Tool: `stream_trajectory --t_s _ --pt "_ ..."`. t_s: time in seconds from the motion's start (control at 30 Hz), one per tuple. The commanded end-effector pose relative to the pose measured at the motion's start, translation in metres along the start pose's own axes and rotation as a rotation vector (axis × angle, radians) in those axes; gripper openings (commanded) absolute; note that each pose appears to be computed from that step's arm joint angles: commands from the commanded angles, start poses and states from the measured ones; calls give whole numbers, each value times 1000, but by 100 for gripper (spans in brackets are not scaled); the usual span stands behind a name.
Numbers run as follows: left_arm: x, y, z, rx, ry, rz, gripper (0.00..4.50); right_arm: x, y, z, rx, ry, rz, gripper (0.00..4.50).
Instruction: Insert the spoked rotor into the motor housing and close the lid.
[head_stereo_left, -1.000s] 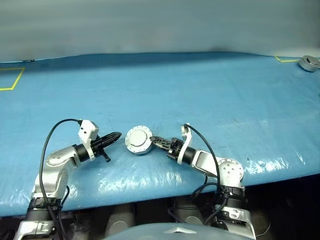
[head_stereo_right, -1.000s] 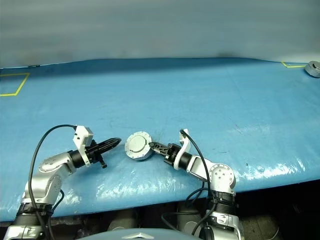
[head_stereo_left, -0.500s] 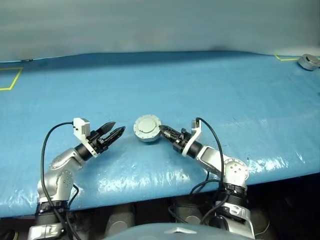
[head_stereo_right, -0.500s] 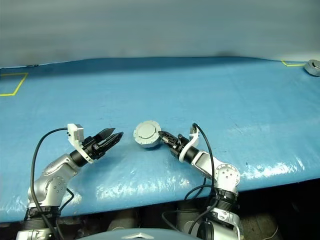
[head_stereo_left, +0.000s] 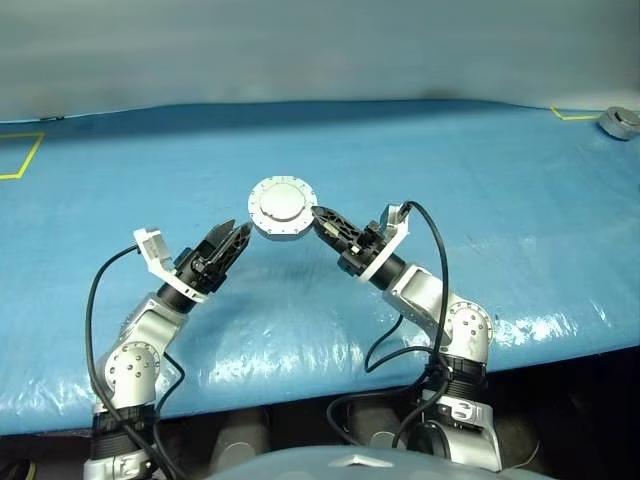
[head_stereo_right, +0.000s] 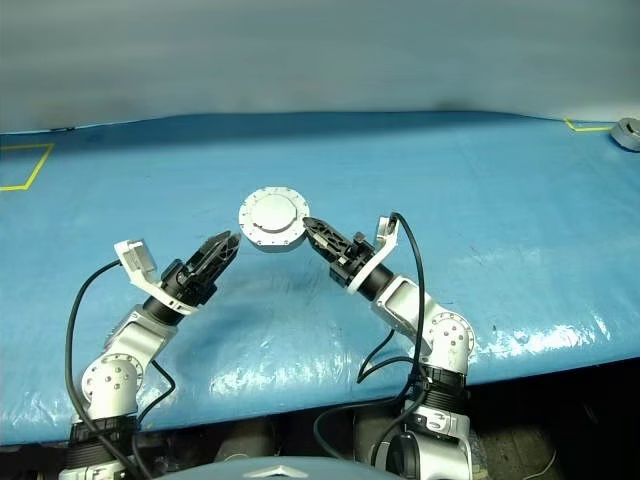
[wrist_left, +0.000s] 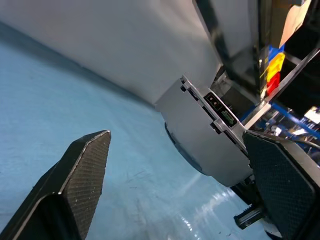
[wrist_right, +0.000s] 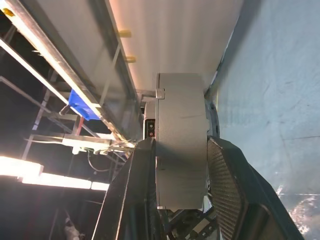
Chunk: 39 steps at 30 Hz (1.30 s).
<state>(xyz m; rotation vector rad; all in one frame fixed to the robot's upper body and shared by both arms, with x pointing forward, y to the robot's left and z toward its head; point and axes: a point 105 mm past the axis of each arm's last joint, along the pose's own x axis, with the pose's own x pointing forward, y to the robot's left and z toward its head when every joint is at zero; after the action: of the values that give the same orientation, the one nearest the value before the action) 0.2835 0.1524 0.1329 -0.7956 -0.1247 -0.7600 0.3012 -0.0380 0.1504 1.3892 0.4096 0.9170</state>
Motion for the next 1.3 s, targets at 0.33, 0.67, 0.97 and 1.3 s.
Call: stream_trajectory --t_s 0.33,0.67,0.97,1.3 --pt "23 -27 4 -255 -93 -107 446 6 32 -15 -64 80 125 116" --pt "34 -29 -15 -325 -22 -87 446 6 40 -18 -86 78 150 116" --pt "34 -16 -15 -388 -73 14 446 6 49 -16 -87 72 190 116" --pt "35 -18 -12 -392 -93 5 446 6 51 -17 -102 81 198 116"
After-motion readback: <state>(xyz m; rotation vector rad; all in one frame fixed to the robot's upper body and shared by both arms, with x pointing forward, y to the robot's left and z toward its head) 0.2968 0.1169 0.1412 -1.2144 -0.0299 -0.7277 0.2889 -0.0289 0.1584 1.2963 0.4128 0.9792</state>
